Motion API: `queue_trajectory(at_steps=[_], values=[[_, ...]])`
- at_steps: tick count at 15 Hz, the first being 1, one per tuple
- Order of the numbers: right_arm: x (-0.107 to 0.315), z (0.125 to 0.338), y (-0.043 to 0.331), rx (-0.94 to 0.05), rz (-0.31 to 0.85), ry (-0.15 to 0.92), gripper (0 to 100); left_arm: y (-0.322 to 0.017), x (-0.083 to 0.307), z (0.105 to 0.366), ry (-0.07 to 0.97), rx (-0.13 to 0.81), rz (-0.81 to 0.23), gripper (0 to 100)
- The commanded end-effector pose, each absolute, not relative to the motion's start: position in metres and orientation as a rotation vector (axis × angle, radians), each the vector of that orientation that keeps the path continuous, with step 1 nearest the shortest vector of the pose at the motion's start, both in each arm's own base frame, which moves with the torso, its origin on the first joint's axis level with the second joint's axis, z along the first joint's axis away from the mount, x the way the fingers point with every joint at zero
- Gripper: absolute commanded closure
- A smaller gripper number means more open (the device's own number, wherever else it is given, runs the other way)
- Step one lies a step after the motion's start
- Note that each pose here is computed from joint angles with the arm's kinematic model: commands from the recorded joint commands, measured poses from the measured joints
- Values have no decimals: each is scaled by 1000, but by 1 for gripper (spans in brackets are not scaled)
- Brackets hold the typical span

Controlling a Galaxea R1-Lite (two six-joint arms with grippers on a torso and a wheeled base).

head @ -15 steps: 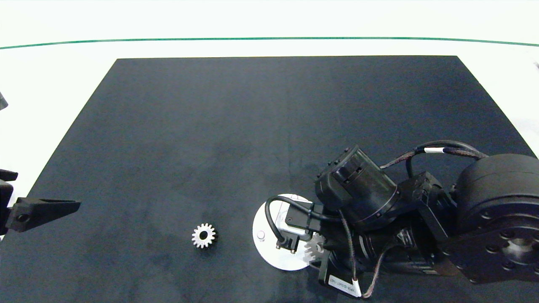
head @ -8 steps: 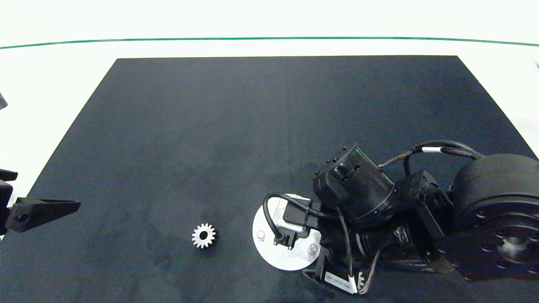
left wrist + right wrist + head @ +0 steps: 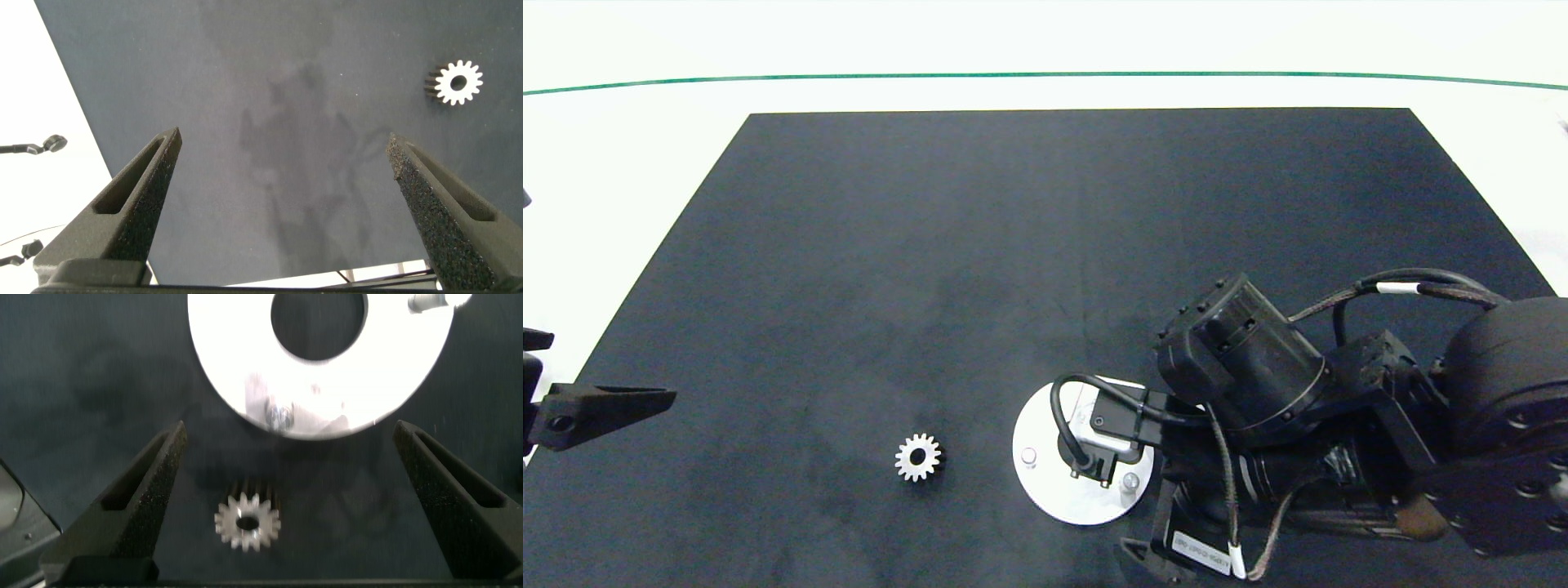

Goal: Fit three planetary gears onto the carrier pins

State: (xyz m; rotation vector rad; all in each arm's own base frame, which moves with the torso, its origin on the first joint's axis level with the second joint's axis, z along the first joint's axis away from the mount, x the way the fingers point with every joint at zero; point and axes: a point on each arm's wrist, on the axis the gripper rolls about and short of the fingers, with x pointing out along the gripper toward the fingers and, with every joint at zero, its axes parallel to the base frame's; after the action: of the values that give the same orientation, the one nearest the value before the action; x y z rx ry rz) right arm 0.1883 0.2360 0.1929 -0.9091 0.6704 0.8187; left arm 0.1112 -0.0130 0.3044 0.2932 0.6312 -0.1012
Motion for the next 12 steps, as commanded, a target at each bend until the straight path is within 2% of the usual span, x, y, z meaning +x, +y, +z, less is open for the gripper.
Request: queue_trajectory(at_steps=[1, 6, 9, 12], values=[[173, 195, 218, -930, 803, 673, 0, -13, 110, 305, 631, 296, -101, 0], [156, 185, 196, -955, 796, 708, 0, -13, 109, 305, 630, 295, -102, 0], [154, 177, 193, -968, 796, 735, 0, -13, 109, 305, 630, 295, -102, 0], [155, 166, 194, -959, 795, 719, 0, -13, 109, 305, 630, 297, -103, 0]])
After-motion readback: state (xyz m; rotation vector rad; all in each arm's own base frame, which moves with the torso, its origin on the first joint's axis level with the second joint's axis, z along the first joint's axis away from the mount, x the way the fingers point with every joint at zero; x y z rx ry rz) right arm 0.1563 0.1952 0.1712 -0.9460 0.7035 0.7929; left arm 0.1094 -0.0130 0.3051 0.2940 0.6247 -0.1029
